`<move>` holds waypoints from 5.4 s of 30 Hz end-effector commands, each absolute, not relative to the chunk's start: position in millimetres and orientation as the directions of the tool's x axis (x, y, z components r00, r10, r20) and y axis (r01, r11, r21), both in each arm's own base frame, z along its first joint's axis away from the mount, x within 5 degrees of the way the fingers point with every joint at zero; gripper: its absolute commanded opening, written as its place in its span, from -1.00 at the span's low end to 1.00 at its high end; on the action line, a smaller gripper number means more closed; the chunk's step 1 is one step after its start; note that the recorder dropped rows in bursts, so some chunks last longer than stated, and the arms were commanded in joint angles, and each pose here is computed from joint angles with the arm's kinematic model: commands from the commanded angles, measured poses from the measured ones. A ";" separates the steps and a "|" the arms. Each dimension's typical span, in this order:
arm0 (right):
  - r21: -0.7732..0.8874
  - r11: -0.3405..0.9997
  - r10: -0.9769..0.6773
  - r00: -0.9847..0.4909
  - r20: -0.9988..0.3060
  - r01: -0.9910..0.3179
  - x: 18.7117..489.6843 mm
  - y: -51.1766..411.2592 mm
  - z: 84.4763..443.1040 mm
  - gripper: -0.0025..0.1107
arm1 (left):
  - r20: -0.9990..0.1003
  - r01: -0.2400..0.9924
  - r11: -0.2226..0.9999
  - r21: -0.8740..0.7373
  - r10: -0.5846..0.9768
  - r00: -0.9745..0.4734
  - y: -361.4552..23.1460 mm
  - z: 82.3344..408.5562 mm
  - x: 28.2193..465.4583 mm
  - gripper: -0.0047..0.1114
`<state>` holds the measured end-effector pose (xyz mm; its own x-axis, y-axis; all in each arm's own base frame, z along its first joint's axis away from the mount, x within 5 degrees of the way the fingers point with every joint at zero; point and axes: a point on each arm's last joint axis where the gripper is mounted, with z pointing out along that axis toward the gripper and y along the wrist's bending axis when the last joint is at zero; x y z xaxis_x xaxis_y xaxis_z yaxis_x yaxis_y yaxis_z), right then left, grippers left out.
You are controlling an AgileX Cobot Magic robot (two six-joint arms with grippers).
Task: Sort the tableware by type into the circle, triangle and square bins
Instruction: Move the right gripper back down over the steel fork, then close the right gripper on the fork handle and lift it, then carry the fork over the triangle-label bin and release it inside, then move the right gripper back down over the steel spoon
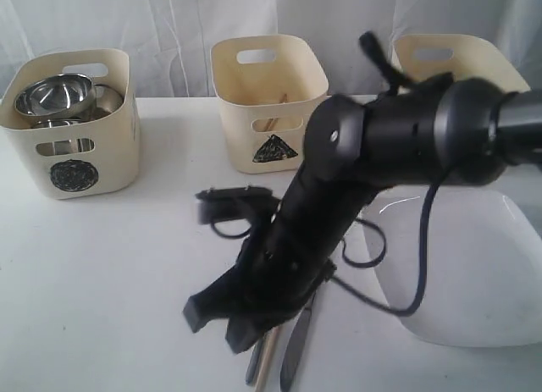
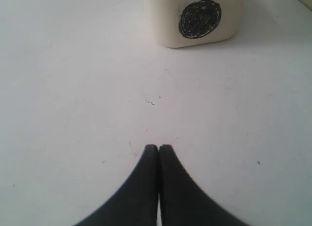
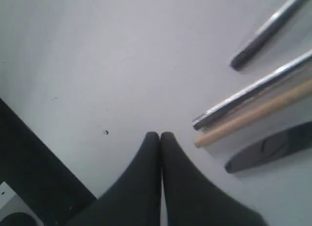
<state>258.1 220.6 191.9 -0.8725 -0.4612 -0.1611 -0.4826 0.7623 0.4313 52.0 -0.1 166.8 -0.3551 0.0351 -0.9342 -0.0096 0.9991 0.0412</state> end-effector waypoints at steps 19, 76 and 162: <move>0.267 0.846 -0.317 -0.838 -0.443 -0.461 298.1 239.8 201.9 0.01 | -0.935 -0.009 0.999 0.039 0.034 -0.353 -0.3 166.5 51.8 -0.91; 0.395 0.840 -0.278 -0.921 -0.274 -0.371 364.1 267.6 190.1 -0.96 | -0.935 -0.009 0.999 0.039 0.034 -0.353 -0.3 166.5 51.8 -0.91; 0.182 0.917 -0.282 -0.898 -0.337 -0.356 310.0 191.9 196.5 -0.96 | -0.935 -0.009 0.999 0.039 0.034 -0.353 -0.3 166.5 51.8 -0.91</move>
<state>312.7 189.0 198.9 -0.9123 -0.2993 -0.2794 -0.3668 0.9007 0.2327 52.0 -0.1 166.8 -0.3551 0.0351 -0.9342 -0.0096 0.9991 0.0412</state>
